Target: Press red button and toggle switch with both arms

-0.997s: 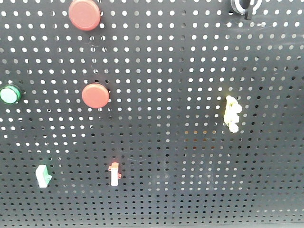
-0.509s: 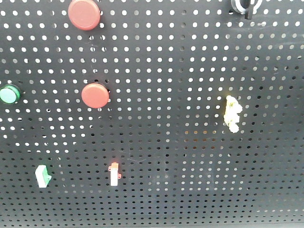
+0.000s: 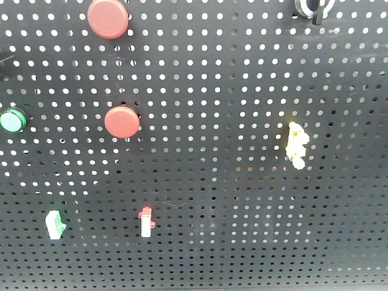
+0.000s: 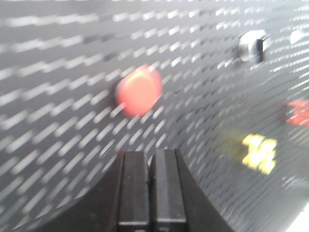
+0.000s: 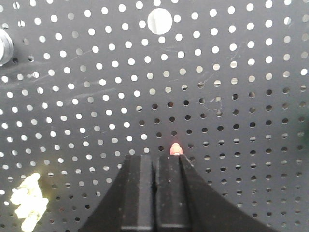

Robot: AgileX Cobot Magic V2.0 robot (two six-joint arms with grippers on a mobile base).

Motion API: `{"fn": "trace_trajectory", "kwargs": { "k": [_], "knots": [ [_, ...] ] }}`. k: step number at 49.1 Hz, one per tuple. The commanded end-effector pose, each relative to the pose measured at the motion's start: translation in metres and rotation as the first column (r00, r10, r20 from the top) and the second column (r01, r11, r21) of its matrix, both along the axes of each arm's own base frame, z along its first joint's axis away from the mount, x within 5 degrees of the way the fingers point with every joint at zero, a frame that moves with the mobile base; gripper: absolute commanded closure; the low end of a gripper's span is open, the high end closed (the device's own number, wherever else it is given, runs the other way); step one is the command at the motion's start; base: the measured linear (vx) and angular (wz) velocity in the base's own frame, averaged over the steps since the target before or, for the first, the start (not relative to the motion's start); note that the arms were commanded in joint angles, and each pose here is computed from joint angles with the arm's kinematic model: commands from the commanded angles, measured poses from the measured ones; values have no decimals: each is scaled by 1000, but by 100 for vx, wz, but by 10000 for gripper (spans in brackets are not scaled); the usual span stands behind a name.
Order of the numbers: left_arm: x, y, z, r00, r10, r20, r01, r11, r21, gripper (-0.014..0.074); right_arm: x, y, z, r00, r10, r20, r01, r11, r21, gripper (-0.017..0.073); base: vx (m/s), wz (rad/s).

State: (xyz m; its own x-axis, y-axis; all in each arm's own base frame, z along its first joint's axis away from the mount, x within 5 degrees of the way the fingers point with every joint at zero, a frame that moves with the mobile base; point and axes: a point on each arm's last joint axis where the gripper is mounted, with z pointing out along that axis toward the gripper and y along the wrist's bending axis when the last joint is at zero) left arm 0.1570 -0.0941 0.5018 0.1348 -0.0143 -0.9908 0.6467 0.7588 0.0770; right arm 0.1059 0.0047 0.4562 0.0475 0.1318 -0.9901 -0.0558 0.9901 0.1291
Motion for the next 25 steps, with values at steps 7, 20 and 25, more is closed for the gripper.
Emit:
{"fn": "trace_trajectory", "kwargs": {
  "k": [7, 20, 25],
  "knots": [
    [25, -22, 29, 997, -69, 28, 70, 996, -53, 591, -3, -1, 16, 994, -13, 107, 13, 1000, 1, 562, 0, 0],
    [54, -33, 37, 999, -32, 39, 35, 996, -79, 591, -3, -1, 15, 994, -14, 104, 14, 1000, -2, 562, 0, 0],
    [67, -36, 32, 1000, -5, 25, 7, 997, -82, 591, -3, -1, 15, 995, -14, 100, 14, 1000, -3, 562, 0, 0]
  ]
}}
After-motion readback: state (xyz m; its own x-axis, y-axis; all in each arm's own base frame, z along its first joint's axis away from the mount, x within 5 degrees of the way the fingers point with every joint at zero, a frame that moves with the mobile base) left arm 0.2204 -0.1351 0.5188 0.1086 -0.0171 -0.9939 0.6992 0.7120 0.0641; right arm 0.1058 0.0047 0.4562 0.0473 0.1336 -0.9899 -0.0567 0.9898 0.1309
